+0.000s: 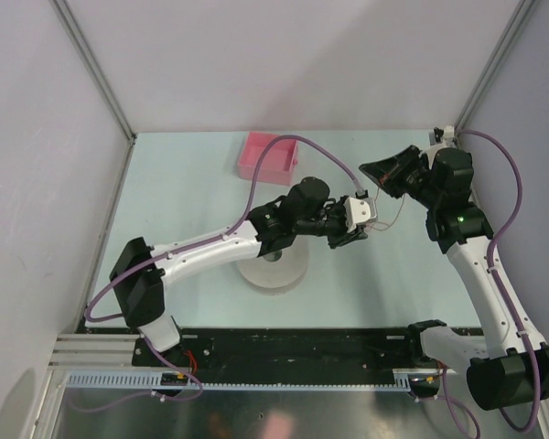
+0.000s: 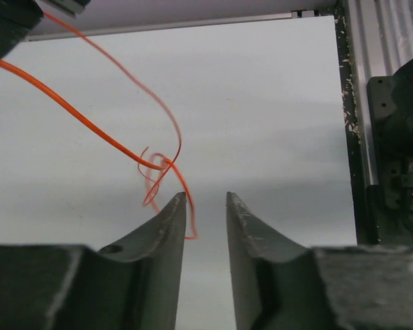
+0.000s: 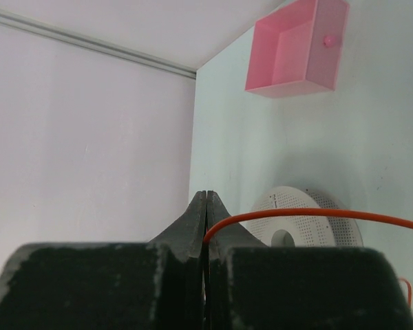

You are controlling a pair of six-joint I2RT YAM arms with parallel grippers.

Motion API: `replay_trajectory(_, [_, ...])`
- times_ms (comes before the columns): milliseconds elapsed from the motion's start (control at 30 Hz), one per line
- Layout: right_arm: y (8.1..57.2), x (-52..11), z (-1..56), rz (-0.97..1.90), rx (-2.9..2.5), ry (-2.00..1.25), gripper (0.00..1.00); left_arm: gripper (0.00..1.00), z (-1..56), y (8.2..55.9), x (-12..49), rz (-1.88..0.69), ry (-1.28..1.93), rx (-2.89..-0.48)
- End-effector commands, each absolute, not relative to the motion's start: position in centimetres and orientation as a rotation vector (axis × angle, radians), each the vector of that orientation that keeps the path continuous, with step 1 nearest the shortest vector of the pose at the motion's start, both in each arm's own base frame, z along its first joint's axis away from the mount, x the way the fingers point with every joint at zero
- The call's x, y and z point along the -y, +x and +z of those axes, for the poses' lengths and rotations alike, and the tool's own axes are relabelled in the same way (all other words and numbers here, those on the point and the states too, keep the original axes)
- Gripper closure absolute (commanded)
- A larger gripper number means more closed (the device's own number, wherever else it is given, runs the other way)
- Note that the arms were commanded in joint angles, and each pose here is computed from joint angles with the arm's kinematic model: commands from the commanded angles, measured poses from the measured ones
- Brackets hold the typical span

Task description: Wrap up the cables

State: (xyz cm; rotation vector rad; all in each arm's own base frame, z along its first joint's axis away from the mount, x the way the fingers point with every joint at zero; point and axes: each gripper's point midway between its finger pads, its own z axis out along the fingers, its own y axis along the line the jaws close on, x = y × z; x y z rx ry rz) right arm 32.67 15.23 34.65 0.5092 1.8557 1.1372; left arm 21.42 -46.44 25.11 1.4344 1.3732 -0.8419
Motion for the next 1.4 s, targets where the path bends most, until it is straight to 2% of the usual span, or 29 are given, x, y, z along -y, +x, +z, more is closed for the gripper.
replay_trajectory(0, [32.7, -15.1, 35.4, 1.141, -1.83, 0.512, 1.0, 0.69, 28.8, 22.2, 48.0, -0.847, 1.37, -1.267])
replay_trajectory(167, [32.5, -15.1, 35.5, 1.153, -1.832, 0.513, 1.0, 0.69, 28.1, 22.7, 48.3, -0.836, 1.365, -1.287])
replay_trajectory(200, [32.5, -15.1, 35.4, 1.155, -1.835, 0.515, 1.0, 0.72, 28.0, 22.7, 48.3, -0.837, 1.367, -1.288])
replay_trajectory(300, [32.6, -15.0, 35.3, 1.145, -1.836, 0.508, 1.0, 0.94, 28.1, 22.4, 48.1, -0.843, 1.372, -1.281])
replay_trajectory(367, [33.0, -14.5, 34.9, 1.112, -1.841, 0.495, 1.0, 0.99, 29.0, 21.8, 47.5, -0.85, 1.375, -1.253])
replay_trajectory(500, [34.7, -11.6, 31.6, 0.935, -1.912, 0.468, 1.0, 1.0, 32.6, 19.5, 45.2, -0.932, 1.367, -1.169])
replay_trajectory(633, [36.7, -7.8, 25.3, 0.726, -2.025, 0.466, 1.0, 1.0, 36.5, 18.1, 42.5, -1.043, 1.31, -1.134])
replay_trajectory(800, [37.5, -4.8, 19.0, 0.606, -2.115, 0.463, 1.0, 1.0, 40.6, 18.9, 39.5, -1.137, 1.175, -1.125])
replay_trajectory(900, [37.4, -5.0, 17.0, 0.613, -2.165, 0.362, 0.99, 1.0, 42.1, 20.0, 38.3, -1.173, 1.1, -1.15])
replay_trajectory(933, [37.2, -5.7, 16.7, 0.654, -2.185, 0.306, 0.91, 1.0, 42.4, 20.1, 38.1, -1.181, 1.09, -1.151])
replay_trajectory(1067, [34.6, -8.7, 17.8, 0.865, -2.198, 0.058, 0.4, 1.0, 43.0, 20.7, 37.8, -1.231, 1.047, -1.176])
replay_trajectory(1133, [33.2, -9.4, 19.8, 0.92, -2.139, -0.06, 0.22, 1.0, 43.0, 21.1, 37.8, -1.251, 1.009, -1.199])
replay_trajectory(1167, [32.6, -9.6, 21.0, 0.928, -2.1, -0.115, 0.15, 1.0, 43.0, 21.2, 37.8, -1.258, 0.995, -1.208])
replay_trajectory(1233, [31.2, -10.2, 23.3, 0.933, -2.023, -0.221, 0.09, 1.0, 42.9, 21.7, 37.8, -1.268, 0.957, -1.233])
replay_trajectory(1367, [29.4, -12.0, 27.1, 0.909, -1.858, -0.414, 0.05, 1.0, 42.7, 21.9, 38.0, -1.33, 0.908, -1.264])
